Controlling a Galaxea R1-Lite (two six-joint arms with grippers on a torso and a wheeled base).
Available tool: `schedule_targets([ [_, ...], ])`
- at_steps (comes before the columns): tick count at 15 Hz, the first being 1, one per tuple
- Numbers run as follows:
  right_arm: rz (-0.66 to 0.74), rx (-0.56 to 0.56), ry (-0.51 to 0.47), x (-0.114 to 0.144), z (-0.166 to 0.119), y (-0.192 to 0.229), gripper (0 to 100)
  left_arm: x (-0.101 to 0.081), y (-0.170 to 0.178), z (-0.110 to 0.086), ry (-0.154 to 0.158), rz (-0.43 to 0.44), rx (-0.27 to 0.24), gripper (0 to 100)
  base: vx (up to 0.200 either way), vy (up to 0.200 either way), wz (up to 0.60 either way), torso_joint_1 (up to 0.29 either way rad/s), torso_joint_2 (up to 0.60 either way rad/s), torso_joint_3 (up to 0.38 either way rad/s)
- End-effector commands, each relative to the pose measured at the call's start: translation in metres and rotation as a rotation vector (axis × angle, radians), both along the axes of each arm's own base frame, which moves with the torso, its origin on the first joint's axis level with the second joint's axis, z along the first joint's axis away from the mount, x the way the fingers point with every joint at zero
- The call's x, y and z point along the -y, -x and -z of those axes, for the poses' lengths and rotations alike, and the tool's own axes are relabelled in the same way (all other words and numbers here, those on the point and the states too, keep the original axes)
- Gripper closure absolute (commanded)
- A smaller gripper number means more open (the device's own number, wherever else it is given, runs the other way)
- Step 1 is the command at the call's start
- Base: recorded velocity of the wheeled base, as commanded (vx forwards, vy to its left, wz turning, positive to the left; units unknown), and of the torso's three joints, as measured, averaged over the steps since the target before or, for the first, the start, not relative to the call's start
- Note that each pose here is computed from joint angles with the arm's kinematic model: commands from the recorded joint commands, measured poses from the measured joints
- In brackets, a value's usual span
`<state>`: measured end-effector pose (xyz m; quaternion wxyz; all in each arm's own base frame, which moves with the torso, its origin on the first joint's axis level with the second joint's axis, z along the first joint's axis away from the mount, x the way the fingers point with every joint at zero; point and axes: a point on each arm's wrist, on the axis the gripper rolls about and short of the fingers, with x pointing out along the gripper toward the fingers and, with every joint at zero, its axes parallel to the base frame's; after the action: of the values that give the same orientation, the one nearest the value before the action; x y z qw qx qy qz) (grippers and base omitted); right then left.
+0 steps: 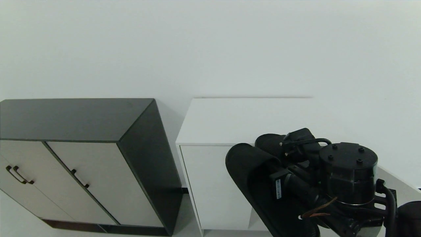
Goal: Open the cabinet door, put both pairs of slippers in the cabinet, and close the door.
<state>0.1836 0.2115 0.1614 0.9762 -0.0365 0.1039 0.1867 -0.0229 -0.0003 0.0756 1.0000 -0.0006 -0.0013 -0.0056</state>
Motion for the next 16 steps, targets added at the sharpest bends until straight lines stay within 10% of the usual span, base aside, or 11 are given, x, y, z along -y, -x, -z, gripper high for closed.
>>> schedule_targets([
  [1, -0.012, 0.001, -0.002, -0.0021, -0.0005, 0.0026, 100, 0.0000, -0.0001, -0.0001, 0.000, -0.001, -0.001, 100, 0.000, -0.200, 0.00, 0.002, 0.00, 0.002],
  [9, -0.019, -0.002, 0.002, -0.0038, 0.0008, 0.0035, 100, 0.0000, -0.0001, -0.0001, 0.000, 0.001, -0.001, 100, 0.000, -0.200, 0.00, 0.004, 0.00, 0.004],
  [16, -0.034, -0.005, -0.004, -0.0064, 0.0011, 0.0069, 100, 0.0000, -0.0001, -0.0001, 0.000, 0.001, -0.001, 100, 0.000, 0.000, 0.00, 0.000, 0.00, 0.000],
])
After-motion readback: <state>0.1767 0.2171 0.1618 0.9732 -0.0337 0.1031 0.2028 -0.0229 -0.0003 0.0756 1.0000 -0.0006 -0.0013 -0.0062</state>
